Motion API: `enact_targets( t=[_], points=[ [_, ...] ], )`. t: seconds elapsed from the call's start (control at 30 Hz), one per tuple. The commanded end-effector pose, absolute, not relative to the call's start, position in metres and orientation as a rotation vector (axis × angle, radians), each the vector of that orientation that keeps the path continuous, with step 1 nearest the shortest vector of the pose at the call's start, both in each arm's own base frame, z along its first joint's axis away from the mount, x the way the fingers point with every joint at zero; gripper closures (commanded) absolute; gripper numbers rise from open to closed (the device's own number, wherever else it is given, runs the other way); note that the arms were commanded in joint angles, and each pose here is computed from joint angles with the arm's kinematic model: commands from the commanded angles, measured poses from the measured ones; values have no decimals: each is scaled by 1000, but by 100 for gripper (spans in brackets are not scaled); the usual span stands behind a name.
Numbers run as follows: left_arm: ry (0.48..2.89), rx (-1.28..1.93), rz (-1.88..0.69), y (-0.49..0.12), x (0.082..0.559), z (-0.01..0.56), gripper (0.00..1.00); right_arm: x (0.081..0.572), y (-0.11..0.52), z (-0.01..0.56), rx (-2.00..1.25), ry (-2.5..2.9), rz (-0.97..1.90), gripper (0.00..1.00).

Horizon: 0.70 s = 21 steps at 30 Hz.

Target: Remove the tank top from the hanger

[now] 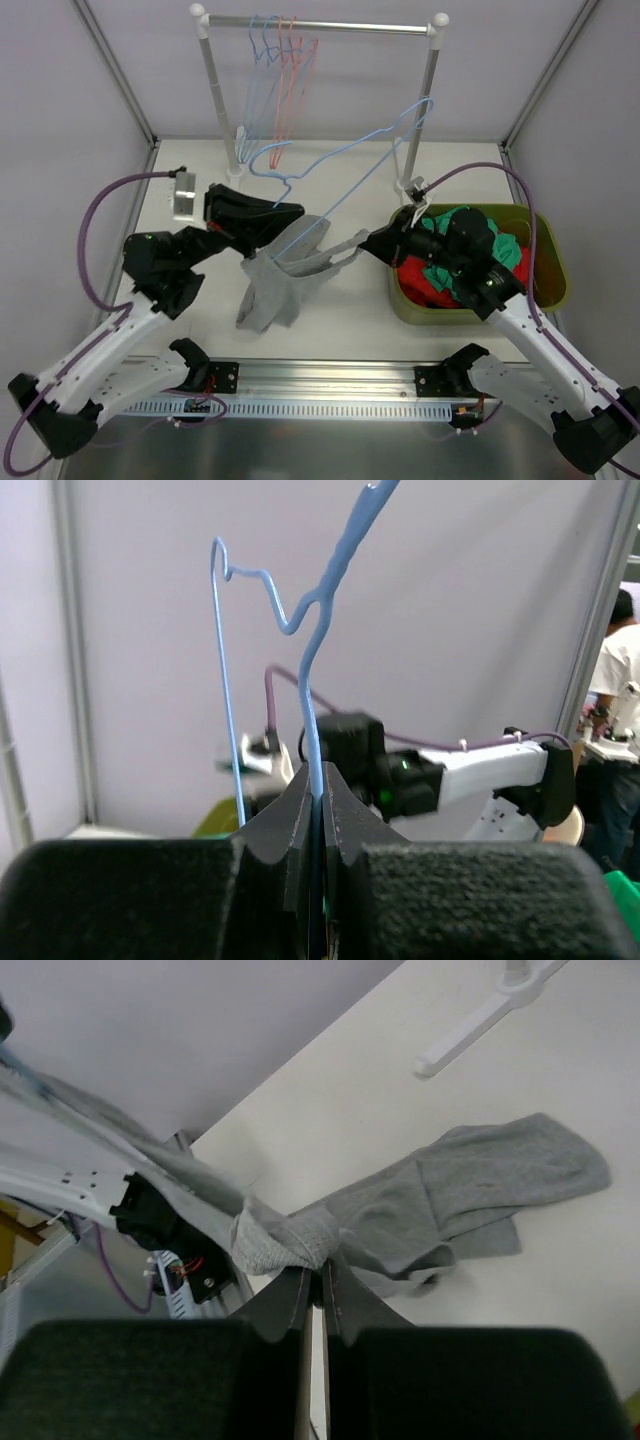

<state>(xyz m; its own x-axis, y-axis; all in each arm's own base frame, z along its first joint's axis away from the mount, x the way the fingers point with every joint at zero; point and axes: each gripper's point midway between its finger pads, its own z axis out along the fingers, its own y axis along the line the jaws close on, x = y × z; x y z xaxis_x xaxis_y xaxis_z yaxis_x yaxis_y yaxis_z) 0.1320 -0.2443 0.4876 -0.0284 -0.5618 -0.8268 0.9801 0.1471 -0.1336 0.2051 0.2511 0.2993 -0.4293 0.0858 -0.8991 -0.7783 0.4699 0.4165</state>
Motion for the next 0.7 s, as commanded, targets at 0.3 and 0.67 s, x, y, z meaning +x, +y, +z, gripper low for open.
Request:
enact_targets(
  t=[0.3,0.67],
  points=[
    [320,551,-1112,-270,164,562,100,173,275,210,-548,1942,1204,100],
    [288,581,-1085,-299,174,515,100,166,312,177,-583,2042,1233,95]
  ],
)
